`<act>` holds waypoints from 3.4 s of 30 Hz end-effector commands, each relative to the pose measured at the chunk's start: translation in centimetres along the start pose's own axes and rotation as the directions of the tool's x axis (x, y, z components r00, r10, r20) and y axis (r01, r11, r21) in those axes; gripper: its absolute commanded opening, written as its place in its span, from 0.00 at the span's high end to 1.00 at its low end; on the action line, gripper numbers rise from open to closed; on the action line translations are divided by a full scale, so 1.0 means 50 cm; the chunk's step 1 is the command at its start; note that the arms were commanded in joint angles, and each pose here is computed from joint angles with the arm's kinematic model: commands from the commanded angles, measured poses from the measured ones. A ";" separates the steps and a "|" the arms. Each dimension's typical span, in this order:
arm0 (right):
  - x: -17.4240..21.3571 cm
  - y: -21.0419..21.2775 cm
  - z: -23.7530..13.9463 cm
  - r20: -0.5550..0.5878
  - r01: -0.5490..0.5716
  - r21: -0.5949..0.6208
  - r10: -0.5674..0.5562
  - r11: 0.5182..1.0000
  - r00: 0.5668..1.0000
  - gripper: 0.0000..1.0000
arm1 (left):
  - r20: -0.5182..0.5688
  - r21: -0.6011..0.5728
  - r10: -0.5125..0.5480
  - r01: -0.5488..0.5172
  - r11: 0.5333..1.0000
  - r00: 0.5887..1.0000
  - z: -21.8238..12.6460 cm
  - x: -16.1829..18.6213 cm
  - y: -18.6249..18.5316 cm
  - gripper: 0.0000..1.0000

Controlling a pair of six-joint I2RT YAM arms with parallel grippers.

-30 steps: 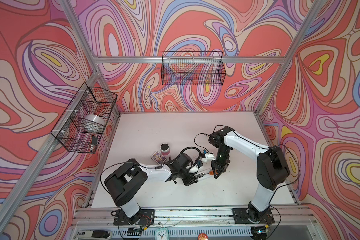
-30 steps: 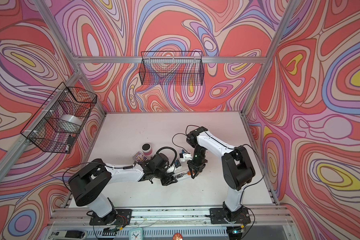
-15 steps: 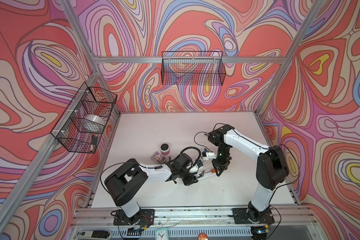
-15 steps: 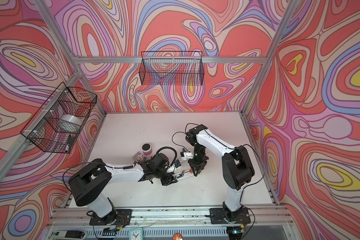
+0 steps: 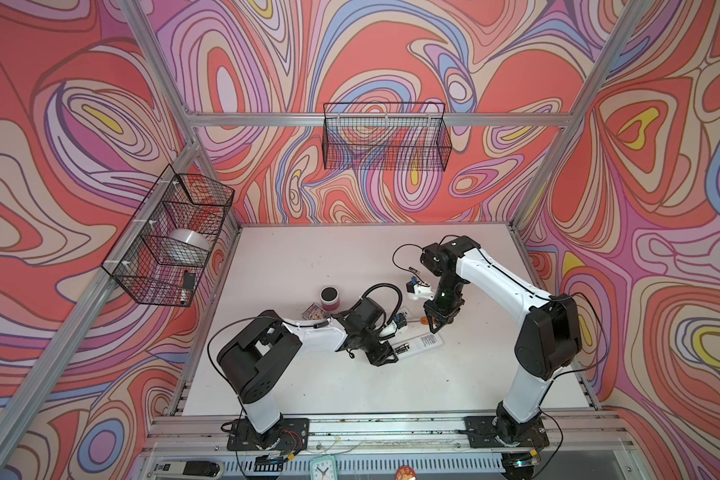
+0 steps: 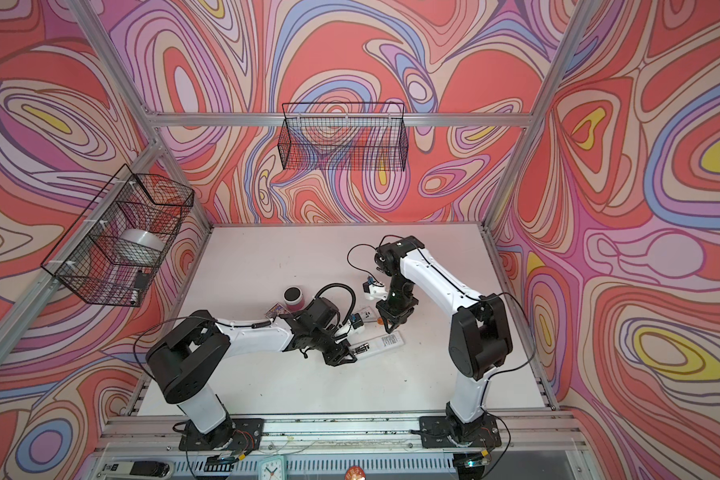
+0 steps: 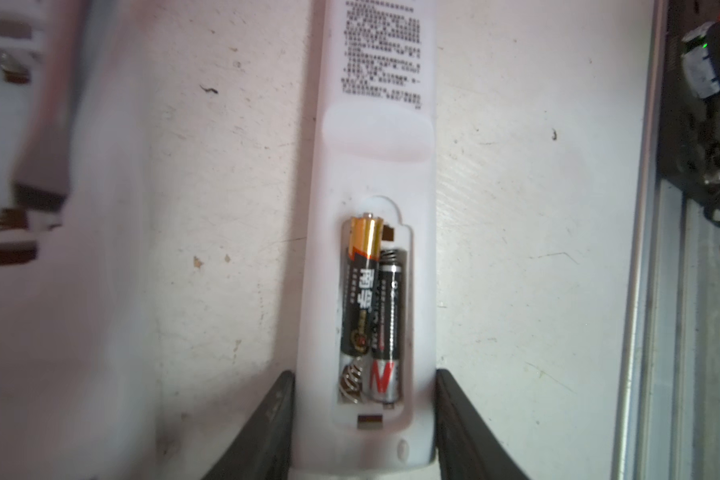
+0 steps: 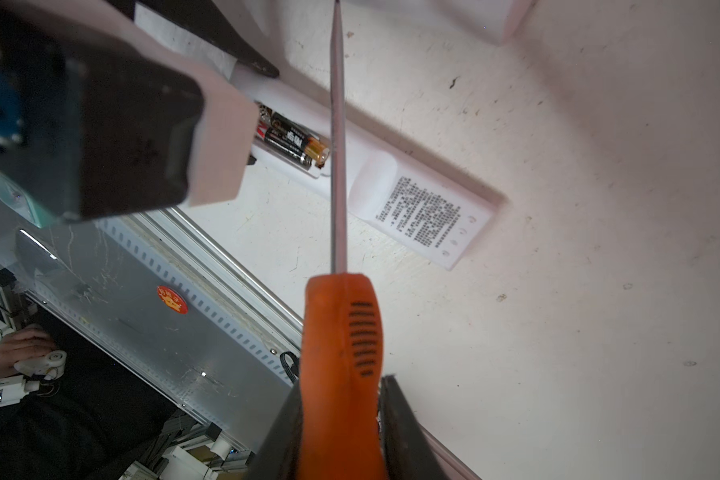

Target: Unload the batteries from the remote control

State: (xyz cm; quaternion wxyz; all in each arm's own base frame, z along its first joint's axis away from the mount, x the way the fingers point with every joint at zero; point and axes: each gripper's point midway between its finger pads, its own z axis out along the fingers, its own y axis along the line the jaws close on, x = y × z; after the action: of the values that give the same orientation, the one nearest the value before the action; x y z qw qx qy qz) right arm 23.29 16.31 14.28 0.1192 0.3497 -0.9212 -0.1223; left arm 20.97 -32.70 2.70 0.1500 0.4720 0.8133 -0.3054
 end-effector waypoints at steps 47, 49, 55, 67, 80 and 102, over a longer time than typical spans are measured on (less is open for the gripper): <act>0.009 0.038 -0.038 0.132 0.011 -0.043 -0.005 0.999 0.991 1.00 | -0.453 0.373 -0.600 0.751 0.545 0.659 -0.122 -0.007 -0.036 0.75; 0.005 0.042 -0.036 0.136 0.013 -0.057 -0.005 0.998 0.991 1.00 | -0.449 0.326 -0.520 0.675 0.662 0.726 -0.120 0.006 -0.043 0.76; 0.006 0.047 -0.042 0.145 0.017 -0.063 -0.008 0.998 0.989 1.00 | -0.395 0.041 -0.369 0.417 0.908 0.842 -0.091 0.077 0.007 0.79; 0.093 0.060 -0.022 0.027 0.129 -0.076 -0.127 0.989 0.992 1.00 | -0.306 -0.219 -0.216 0.152 0.964 0.927 -0.082 0.074 0.053 0.77; 0.090 0.057 -0.036 0.066 0.129 -0.015 -0.128 0.991 0.990 1.00 | -0.307 -0.191 -0.029 -0.032 0.981 0.951 -0.068 0.047 0.010 0.76; 0.049 -0.083 -0.223 0.404 -0.113 0.179 0.031 0.977 0.914 1.00 | -0.353 0.138 0.625 -0.621 0.771 0.697 -0.083 0.033 -0.100 0.66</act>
State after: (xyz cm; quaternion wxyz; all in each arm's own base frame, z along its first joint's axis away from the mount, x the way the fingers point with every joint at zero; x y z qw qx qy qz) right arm 27.32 8.62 23.46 -0.0917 0.3025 -0.9473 -0.0512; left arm 14.73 -28.99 6.40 0.0680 0.7264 0.6686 -0.1436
